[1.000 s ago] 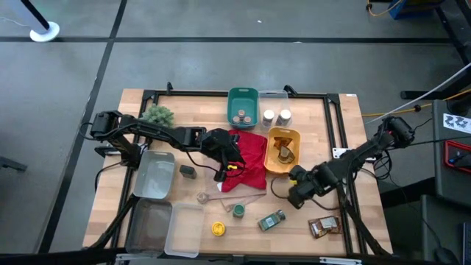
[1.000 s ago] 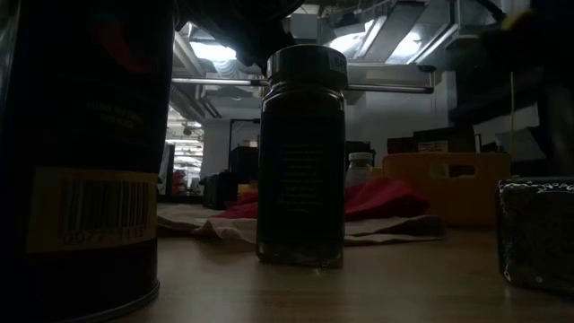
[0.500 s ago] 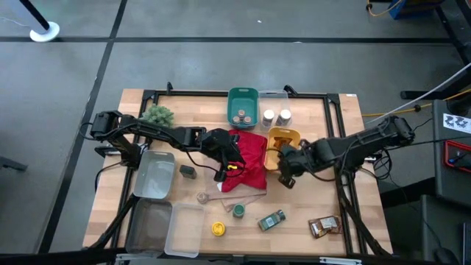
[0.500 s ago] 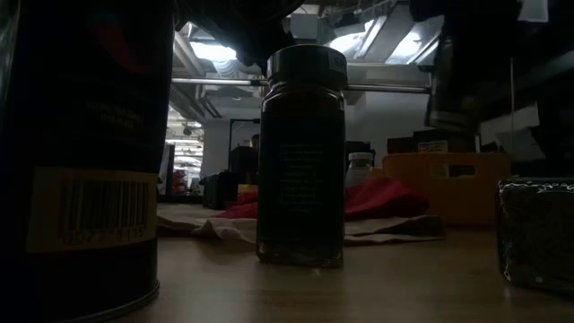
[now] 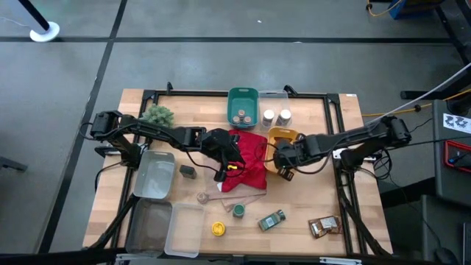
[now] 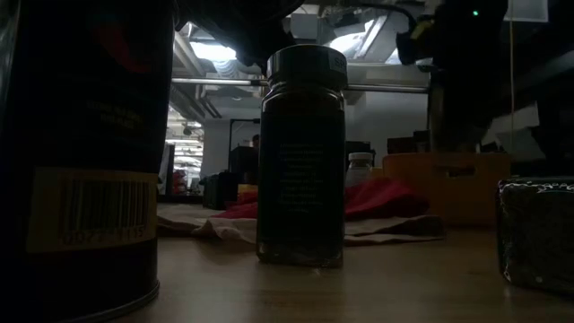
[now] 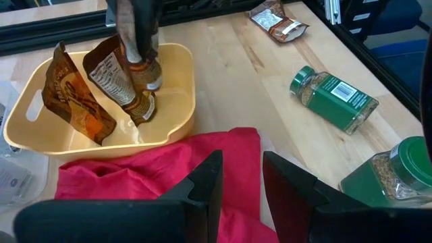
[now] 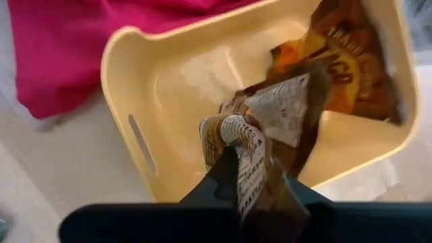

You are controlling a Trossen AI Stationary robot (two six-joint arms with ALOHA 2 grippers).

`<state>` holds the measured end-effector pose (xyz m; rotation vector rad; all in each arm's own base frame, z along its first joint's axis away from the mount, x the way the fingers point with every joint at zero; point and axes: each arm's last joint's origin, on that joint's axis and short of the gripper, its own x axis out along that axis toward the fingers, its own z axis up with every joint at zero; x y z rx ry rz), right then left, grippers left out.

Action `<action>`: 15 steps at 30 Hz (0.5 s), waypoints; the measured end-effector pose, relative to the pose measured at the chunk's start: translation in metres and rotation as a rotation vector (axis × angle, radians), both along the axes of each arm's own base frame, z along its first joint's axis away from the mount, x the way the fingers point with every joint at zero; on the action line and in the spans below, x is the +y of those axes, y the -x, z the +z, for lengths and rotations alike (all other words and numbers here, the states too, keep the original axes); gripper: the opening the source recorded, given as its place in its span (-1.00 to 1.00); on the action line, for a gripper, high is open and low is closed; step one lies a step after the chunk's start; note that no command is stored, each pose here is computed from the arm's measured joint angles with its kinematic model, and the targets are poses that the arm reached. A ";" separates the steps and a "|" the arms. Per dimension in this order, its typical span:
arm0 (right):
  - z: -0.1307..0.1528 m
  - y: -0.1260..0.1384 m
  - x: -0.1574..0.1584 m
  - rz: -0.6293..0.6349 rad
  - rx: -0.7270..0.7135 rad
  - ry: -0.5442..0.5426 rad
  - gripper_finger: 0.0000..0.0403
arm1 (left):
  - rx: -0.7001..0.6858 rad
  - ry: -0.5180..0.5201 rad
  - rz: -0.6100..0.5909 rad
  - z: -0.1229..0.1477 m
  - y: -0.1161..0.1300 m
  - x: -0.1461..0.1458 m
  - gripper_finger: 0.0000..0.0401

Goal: Sort spices by type
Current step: Put the top brown seasoning sachet into the yellow bin

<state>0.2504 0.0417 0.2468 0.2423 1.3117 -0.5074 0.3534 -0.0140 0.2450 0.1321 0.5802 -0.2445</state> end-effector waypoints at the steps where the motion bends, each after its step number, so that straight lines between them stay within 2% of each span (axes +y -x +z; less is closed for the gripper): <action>1: -0.003 0.001 0.000 0.001 0.010 -0.004 -0.92 | 0.000 0.000 0.000 0.000 0.000 0.000 -0.55; 8: -0.020 0.004 0.001 0.007 0.014 -0.038 -0.89 | 0.001 0.001 0.001 0.000 0.000 0.000 -0.55; 15: -0.023 0.003 0.001 0.004 0.006 -0.044 -0.89 | 0.001 0.001 0.001 0.000 0.000 0.000 -0.55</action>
